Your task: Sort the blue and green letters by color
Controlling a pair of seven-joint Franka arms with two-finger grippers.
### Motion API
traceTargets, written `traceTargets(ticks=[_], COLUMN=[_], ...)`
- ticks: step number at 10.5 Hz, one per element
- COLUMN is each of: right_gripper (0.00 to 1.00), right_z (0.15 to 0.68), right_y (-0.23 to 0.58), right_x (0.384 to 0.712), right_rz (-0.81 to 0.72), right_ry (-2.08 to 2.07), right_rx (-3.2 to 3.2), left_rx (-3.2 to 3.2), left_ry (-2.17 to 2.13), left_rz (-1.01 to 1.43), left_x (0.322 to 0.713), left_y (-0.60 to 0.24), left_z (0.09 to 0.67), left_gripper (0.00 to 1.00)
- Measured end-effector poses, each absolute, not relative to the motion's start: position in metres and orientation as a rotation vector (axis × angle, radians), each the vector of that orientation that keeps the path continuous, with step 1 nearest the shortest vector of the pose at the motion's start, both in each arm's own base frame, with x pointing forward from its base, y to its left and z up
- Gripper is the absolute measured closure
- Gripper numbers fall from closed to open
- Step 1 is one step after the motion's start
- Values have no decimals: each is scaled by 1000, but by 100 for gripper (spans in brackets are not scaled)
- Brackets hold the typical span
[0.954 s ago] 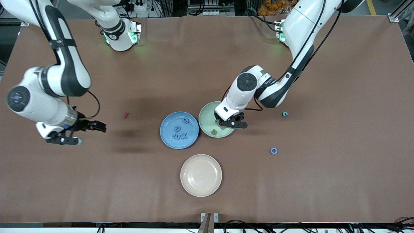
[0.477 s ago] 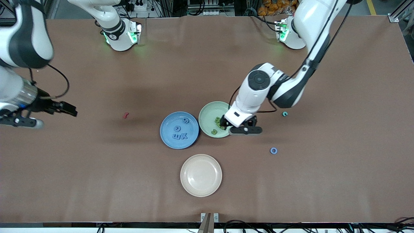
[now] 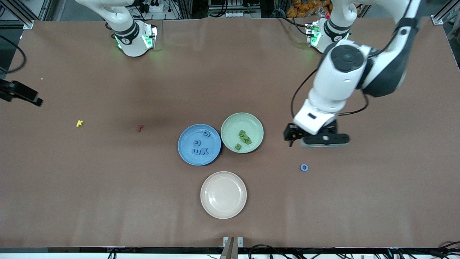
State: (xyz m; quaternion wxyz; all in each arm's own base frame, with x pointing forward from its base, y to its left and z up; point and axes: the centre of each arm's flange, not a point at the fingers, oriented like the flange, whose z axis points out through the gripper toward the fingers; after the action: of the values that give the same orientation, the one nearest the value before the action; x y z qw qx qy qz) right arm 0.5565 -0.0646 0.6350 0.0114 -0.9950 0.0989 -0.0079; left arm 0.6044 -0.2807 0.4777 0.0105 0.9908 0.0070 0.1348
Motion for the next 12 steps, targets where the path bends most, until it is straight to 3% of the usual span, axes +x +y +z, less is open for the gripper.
traceTargets(ticks=[3, 9, 12], right_gripper=[0, 0, 0], right_z=[679, 644, 645], right_y=[-91, -81, -73], right_x=[536, 551, 553], right_rz=[-69, -65, -70], right_ry=[387, 357, 332], right_rx=[-3094, -3098, -3100], left_rx=[3095, 3153, 3163], left_ry=[72, 76, 82], left_rz=[400, 235, 216], left_x=[612, 580, 575], left_y=[-209, -134, -125], left_z=[521, 608, 618], left_gripper=[0, 0, 0])
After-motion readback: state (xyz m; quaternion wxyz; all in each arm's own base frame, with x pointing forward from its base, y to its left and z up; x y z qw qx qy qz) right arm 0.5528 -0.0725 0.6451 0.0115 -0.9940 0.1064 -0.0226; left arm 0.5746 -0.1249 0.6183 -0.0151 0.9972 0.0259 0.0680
